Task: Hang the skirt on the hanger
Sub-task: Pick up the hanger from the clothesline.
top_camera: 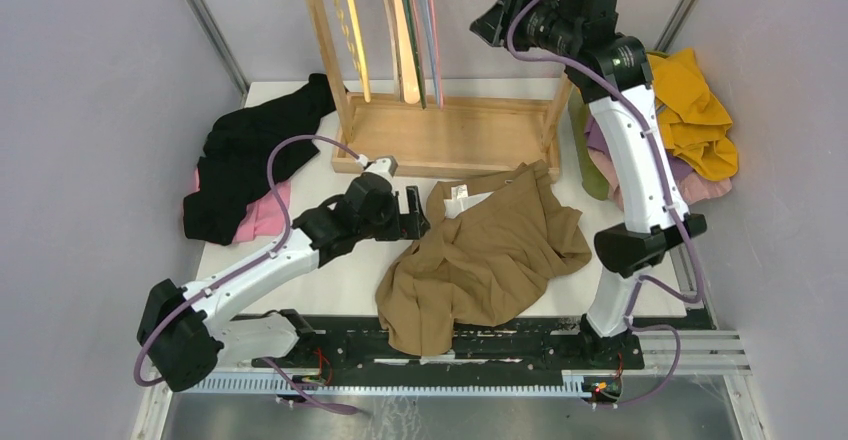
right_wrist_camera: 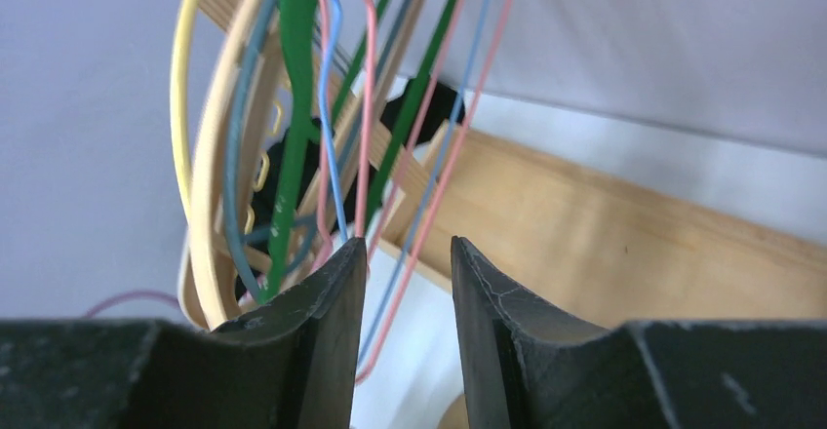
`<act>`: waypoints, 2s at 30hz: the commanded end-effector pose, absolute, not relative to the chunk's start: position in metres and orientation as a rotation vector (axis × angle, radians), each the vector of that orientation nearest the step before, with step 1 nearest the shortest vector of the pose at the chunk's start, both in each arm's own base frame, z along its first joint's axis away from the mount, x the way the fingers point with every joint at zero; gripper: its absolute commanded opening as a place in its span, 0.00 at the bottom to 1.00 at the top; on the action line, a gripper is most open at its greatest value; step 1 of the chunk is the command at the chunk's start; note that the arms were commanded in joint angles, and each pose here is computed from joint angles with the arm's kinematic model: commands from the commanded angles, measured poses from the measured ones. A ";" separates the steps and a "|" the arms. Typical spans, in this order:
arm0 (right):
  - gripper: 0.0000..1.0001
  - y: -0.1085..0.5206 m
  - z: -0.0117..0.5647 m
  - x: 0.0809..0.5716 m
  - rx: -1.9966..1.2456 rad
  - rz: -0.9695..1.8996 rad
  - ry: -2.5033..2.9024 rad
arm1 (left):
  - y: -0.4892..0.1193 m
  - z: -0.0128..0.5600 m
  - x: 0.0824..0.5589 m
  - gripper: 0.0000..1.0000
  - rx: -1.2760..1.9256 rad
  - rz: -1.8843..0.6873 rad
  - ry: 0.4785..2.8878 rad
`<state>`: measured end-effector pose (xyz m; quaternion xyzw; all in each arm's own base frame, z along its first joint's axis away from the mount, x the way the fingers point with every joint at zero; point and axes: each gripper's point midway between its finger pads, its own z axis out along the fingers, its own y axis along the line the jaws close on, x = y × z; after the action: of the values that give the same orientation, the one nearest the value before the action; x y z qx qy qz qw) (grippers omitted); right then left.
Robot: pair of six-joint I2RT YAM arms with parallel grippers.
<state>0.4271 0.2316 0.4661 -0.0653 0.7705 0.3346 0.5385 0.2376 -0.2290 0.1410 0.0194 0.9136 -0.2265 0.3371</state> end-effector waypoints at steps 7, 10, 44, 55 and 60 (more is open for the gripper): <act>0.46 0.256 0.503 0.461 -0.128 0.772 1.664 | -0.226 0.120 0.194 0.99 0.111 -0.648 2.438; 0.46 0.268 0.505 0.464 -0.137 0.789 1.639 | -0.223 0.118 0.189 0.99 0.094 -0.657 2.442; 0.38 0.296 0.445 0.477 -0.078 0.624 1.759 | -0.208 0.125 0.183 0.99 0.105 -0.634 2.410; 0.29 0.296 0.433 0.487 -0.052 0.590 1.779 | -0.206 0.128 0.181 0.99 0.099 -0.639 2.406; 0.24 0.294 0.430 0.491 -0.038 0.573 1.777 | -0.204 0.129 0.180 0.99 0.098 -0.637 2.402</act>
<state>0.4863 0.2996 0.4128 -0.0299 0.7827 0.2503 0.5691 0.1785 -0.2047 0.1219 0.0490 0.9191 -0.2362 0.3117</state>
